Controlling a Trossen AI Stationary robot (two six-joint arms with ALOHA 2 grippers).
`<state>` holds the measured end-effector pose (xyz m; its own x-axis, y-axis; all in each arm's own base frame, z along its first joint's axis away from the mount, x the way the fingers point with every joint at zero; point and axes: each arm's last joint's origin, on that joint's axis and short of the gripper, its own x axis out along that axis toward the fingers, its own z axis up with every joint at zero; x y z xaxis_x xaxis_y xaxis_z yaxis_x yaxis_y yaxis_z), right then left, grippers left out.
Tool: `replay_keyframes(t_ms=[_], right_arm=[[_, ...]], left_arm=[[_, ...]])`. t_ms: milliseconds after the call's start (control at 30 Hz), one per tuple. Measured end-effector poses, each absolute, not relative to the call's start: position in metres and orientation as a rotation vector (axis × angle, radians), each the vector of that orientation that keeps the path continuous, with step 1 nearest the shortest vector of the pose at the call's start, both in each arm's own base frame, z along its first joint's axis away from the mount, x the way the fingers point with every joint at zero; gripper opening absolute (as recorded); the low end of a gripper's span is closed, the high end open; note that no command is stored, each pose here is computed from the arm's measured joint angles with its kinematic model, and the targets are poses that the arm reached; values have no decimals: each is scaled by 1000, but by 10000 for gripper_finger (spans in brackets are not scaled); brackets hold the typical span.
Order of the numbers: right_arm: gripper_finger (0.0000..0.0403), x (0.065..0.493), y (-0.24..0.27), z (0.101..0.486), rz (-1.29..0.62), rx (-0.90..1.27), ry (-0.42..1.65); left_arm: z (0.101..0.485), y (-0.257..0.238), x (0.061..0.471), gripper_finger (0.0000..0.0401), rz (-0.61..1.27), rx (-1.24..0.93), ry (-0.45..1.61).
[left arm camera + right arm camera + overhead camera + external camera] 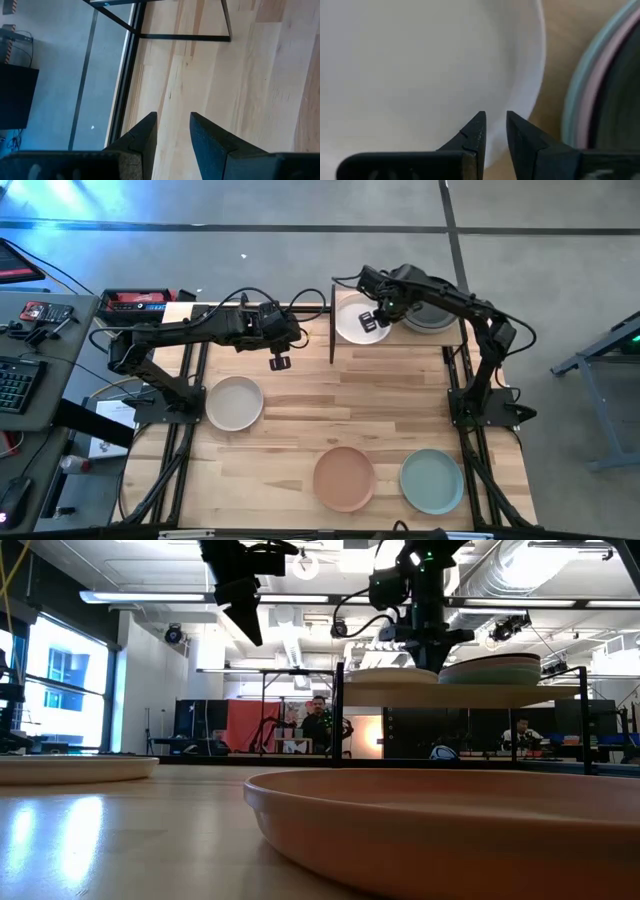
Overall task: Place and stack plates onto a shelf
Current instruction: Put the white plate on the shelf, then stack the gray plate on top of the white plate on the shelf
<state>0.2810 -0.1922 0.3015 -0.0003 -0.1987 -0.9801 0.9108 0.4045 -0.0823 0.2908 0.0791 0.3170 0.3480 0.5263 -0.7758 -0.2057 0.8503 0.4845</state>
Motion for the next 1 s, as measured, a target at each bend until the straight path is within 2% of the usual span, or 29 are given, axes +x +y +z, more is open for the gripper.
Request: replay_keyframes(t_ms=[267, 533, 867, 1000], right_arm=[[59, 276, -199, 302, -1059, 720, 1258], [59, 282, -192, 304, -959, 736, 1258], [59, 309, -154, 354, -805, 653, 1110], [59, 317, -134, 370, -744, 617, 1067]], left_arm=[[317, 79, 291, 106, 486, 327, 1121], [316, 78, 291, 106, 482, 264, 1109], [309, 72, 278, 106, 448, 65, 1223], [305, 69, 273, 106, 490, -106, 1253]])
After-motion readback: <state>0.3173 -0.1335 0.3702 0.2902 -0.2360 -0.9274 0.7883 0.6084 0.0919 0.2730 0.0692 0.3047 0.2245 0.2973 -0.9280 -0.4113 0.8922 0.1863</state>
